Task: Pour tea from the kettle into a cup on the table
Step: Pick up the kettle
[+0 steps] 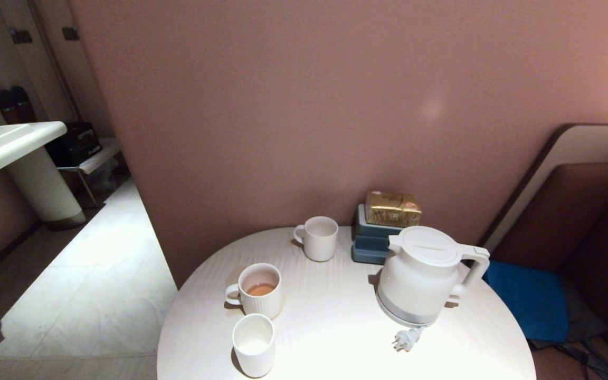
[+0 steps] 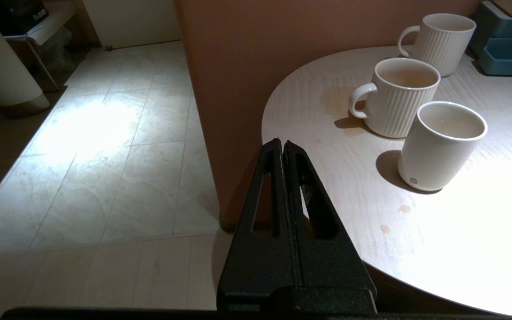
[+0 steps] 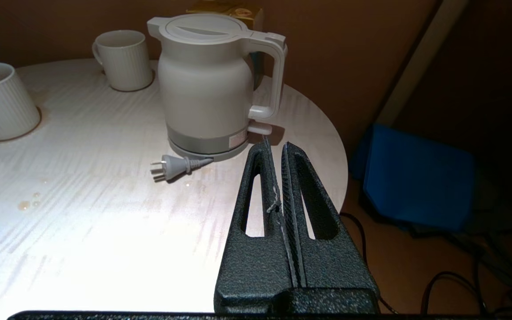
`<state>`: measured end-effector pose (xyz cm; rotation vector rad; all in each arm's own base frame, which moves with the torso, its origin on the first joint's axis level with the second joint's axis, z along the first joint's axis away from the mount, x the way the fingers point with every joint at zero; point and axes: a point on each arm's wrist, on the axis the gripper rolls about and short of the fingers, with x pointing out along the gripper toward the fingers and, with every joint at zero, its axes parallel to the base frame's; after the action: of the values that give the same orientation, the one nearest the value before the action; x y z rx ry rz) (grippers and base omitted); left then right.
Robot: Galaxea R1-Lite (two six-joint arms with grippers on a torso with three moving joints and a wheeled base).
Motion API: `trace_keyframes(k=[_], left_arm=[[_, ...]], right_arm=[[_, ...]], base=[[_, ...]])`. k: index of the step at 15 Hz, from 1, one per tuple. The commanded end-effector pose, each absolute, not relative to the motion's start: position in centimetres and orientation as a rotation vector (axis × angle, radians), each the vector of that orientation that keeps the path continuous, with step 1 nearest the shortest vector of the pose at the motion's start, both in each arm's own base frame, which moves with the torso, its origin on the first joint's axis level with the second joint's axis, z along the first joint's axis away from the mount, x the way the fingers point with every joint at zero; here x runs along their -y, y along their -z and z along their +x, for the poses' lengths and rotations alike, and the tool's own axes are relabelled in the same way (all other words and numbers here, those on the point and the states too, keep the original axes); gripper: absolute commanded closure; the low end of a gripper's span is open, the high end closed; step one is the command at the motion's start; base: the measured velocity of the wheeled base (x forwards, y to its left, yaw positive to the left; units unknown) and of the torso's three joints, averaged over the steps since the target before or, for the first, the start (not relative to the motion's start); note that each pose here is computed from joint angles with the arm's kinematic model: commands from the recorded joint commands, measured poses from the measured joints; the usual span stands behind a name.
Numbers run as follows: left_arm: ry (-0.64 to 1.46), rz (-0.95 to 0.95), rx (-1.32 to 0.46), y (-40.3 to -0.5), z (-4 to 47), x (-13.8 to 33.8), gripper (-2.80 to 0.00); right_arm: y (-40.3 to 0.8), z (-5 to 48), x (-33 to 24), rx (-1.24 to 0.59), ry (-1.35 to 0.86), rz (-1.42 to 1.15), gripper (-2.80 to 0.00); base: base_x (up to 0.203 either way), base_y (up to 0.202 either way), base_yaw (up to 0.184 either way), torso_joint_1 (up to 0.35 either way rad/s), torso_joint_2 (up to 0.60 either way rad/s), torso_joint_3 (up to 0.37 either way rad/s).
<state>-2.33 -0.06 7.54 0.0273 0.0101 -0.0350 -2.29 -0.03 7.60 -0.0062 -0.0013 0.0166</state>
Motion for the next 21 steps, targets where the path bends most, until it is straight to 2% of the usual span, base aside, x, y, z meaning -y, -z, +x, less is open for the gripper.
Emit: trace_keyframes(k=[1,6,9,11,13,16,17,19,21], left_arm=[[0.035,0.027,-0.010,-7.5,-2.3,0.1,0.00],[0.035,0.027,-0.010,-7.5,-2.3,0.1,0.00],[0.035,0.027,-0.010,-7.5,-2.3,0.1,0.00],[0.035,0.027,-0.010,-7.5,-2.3,0.1,0.00],[0.035,0.027,-0.010,-7.5,-2.3,0.1,0.00],[0.035,0.027,-0.010,-7.5,-2.3,0.1,0.00],[0.035,0.027,-0.010,-7.5,-2.3,0.1,0.00],[0.035,0.027,-0.010,-7.5,-2.3,0.1,0.00],[0.035,0.027,-0.010,-7.5,-2.3,0.1,0.00]], right_arm=[[-7.6,-2.3,0.0,0.002,-0.015,-0.003,0.00],[-8.0,-2.5,0.1,0.001,0.002,-0.007,0.00],[-13.2,-2.8,0.1,0.010,0.001,0.014,0.00],[-16.8,-0.2,0.1,-0.143,0.028,0.061,0.00],[-18.6,5.6,0.1,-0.421,0.087,0.097,0.00],[-16.5,14.3,0.1,-0.762,0.168,0.118,0.00],[-15.0,16.7,0.1,-0.800,0.182,0.119,0.00],[-11.5,20.4,0.1,-0.737,0.163,0.096,0.00],[-7.9,21.8,0.0,-0.727,0.132,0.053,0.00]], base=[[0.000,0.000,0.000,0.000,0.00,0.000],[0.000,0.000,0.000,0.000,0.00,0.000],[0.000,0.000,0.000,0.000,0.00,0.000],[0.000,0.000,0.000,0.000,0.00,0.000],[0.000,0.000,0.000,0.000,0.00,0.000],[0.000,0.000,0.000,0.000,0.00,0.000],[0.000,0.000,0.000,0.000,0.00,0.000],[0.000,0.000,0.000,0.000,0.00,0.000],[0.000,0.000,0.000,0.000,0.00,0.000]])
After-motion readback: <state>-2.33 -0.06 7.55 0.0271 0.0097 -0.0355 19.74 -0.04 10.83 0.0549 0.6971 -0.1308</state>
